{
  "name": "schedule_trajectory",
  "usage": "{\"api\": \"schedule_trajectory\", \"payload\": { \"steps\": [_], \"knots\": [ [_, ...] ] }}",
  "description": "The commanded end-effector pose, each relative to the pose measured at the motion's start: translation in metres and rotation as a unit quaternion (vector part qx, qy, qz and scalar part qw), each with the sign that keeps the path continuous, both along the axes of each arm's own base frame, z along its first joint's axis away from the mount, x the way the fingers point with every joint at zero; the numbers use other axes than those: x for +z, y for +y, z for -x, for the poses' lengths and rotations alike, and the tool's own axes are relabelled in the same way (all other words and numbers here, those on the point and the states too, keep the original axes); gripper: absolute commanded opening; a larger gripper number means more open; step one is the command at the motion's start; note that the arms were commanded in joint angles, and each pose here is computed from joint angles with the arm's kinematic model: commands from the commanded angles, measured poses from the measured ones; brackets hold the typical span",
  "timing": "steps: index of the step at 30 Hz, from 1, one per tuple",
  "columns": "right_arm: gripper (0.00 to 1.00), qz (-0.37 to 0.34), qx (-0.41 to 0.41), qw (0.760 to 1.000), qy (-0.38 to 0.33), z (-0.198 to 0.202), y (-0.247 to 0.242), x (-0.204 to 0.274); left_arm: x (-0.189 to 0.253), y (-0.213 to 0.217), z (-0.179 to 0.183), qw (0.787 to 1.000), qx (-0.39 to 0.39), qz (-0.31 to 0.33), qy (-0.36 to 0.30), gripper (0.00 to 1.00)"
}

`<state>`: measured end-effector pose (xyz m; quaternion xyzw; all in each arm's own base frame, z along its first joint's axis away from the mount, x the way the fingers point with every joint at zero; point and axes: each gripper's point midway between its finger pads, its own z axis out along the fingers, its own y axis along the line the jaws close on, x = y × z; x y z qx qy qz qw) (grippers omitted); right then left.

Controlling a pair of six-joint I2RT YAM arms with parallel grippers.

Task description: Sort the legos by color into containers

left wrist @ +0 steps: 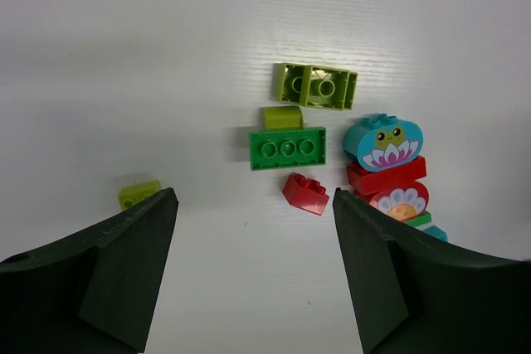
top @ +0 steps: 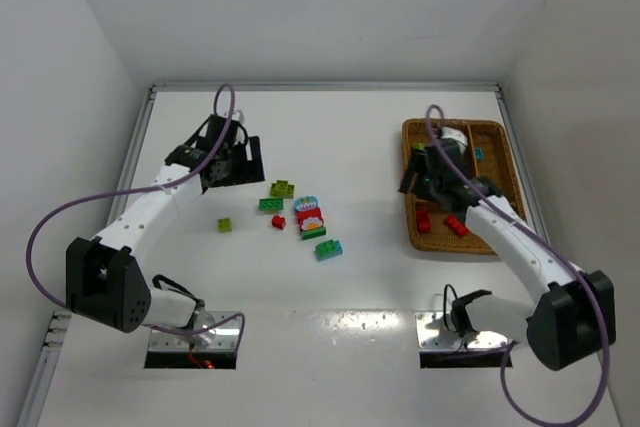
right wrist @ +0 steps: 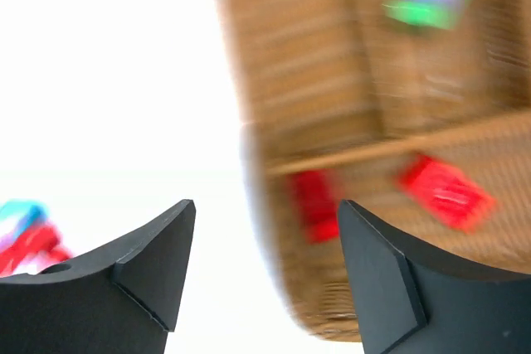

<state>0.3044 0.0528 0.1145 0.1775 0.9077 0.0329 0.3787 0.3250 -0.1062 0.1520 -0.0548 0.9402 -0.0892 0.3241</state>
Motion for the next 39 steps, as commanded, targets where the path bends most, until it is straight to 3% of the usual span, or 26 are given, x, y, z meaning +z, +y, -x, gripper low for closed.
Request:
{"api": "schedule_trajectory", "payload": {
  "steps": [1, 6, 8, 14, 23, 33, 39],
  "knots": [
    [0.7, -0.027, 0.173, 0.984, -0.043, -0.014, 0.097, 0.028, 0.024, 0.01, -0.015, 0.999, 0.036, -0.002, -0.04, 0.82],
    [0.79, -0.012, 0.331, 0.943, 0.014, -0.001, 0.206, 0.003, 0.016, 0.026, -0.011, 0.997, 0.077, -0.009, -0.023, 0.82],
    [0.81, -0.006, 0.358, 0.933, 0.038, 0.0, 0.235, -0.012, 0.012, 0.029, -0.006, 0.997, 0.08, -0.015, -0.017, 0.82],
    [0.84, -0.017, 0.416, 0.906, 0.074, 0.015, 0.273, -0.03, 0.014, 0.061, -0.001, 0.99, 0.135, -0.025, -0.019, 0.82],
    [0.78, 0.037, 0.532, 0.845, 0.039, 0.041, 0.346, -0.043, -0.025, 0.125, 0.024, 0.967, 0.252, 0.001, 0.044, 0.82],
    [0.69, 0.054, 0.531, 0.845, 0.032, 0.01, 0.381, -0.073, -0.031, 0.15, 0.035, 0.957, 0.282, 0.037, 0.057, 0.82],
    [0.54, 0.063, 0.534, 0.842, 0.045, 0.003, 0.39, -0.098, -0.03, 0.15, 0.035, 0.959, 0.277, 0.043, 0.053, 0.82]
  ]
}}
